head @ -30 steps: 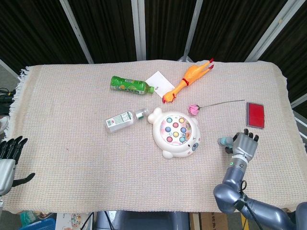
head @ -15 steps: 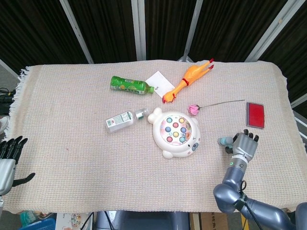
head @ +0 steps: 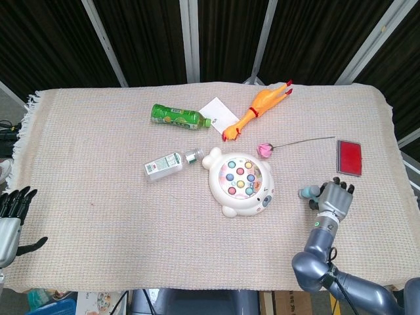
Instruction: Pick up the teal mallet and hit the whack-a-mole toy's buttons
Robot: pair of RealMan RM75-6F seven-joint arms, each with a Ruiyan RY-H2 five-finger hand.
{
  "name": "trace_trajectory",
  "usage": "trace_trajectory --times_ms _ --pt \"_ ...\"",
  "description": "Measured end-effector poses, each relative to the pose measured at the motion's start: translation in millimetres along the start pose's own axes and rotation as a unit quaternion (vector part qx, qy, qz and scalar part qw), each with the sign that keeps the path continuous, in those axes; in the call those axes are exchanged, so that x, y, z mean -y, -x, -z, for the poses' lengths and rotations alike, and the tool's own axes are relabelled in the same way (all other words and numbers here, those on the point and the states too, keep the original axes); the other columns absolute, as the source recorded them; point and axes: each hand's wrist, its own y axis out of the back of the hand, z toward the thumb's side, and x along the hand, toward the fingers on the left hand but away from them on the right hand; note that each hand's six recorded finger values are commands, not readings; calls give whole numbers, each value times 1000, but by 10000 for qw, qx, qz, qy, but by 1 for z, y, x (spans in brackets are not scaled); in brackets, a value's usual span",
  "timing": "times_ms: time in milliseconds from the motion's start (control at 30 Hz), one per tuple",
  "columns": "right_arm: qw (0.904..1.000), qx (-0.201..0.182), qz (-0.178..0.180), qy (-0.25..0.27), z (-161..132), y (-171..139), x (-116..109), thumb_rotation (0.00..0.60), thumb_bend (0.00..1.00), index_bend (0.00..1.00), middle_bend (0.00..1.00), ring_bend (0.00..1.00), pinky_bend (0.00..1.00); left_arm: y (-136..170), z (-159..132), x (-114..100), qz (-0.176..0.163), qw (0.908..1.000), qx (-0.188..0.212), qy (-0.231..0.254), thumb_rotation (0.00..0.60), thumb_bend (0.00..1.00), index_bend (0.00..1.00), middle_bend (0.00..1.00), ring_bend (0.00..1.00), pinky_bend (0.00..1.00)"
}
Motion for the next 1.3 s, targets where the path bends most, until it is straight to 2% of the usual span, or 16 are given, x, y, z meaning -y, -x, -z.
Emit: trace_trajectory --times_ms 1300 --pt "9999 -56 -66 -95 -2 0 3 600 319 585 166 135 61 -1 0 1 45 10000 -6 -11 600 0 71 0 0 0"
